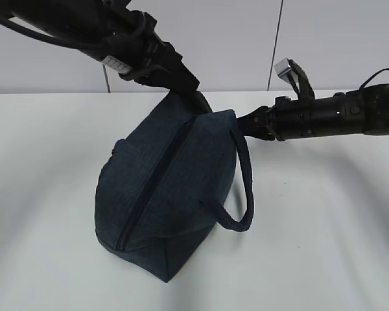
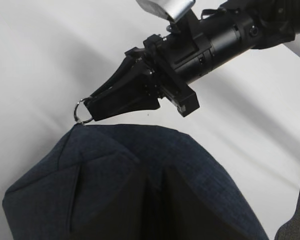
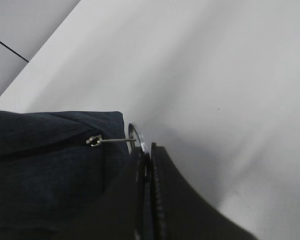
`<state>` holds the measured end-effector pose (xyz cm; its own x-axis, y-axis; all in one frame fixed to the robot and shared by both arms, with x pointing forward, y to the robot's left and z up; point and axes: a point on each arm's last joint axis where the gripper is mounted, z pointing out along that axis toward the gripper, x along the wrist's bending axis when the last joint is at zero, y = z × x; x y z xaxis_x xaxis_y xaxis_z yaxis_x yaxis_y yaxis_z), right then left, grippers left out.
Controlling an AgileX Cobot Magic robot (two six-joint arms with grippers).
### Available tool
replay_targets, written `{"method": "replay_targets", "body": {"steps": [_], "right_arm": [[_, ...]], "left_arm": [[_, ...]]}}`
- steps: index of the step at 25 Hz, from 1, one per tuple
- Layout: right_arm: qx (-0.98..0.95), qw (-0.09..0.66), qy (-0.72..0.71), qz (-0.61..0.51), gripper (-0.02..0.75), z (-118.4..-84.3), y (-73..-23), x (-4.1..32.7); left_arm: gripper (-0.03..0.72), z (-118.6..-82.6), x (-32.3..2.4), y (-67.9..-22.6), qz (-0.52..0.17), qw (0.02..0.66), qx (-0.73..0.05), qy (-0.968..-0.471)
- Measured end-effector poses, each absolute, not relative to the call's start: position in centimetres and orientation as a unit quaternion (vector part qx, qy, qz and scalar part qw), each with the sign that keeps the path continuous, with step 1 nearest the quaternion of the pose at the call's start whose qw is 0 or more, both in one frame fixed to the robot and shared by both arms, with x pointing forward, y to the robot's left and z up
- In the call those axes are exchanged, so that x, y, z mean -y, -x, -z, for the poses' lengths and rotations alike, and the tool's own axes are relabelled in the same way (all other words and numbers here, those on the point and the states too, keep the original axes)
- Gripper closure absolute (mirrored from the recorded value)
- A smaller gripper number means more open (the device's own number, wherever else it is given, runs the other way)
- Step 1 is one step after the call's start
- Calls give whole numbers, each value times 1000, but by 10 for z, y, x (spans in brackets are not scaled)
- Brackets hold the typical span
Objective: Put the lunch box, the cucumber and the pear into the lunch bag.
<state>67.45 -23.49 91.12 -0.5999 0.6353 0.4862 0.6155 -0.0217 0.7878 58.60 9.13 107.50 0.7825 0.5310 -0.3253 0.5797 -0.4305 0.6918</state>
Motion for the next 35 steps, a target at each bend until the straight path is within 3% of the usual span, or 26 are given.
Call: {"method": "replay_targets", "body": {"steps": [18, 21, 27, 32, 35], "right_arm": [[-719, 32, -440, -537, 724, -917, -674, 238], [-719, 40, -447, -531, 661, -916, -675, 241], [-717, 57, -463, -518, 437, -913, -678, 247], [-717, 58, -463, -518, 388, -913, -678, 247], [-723, 68, -464, -507, 387, -913, -678, 249]], "left_arm": [[673, -1064, -89, -594, 27, 416, -337, -844], [673, -1064, -89, -594, 29, 416, -337, -844], [671, -1064, -89, -594, 30, 417, -337, -844], [648, -1064, -89, -594, 31, 417, -338, -843], [561, -1064, -89, -594, 30, 418, -338, -843]]}}
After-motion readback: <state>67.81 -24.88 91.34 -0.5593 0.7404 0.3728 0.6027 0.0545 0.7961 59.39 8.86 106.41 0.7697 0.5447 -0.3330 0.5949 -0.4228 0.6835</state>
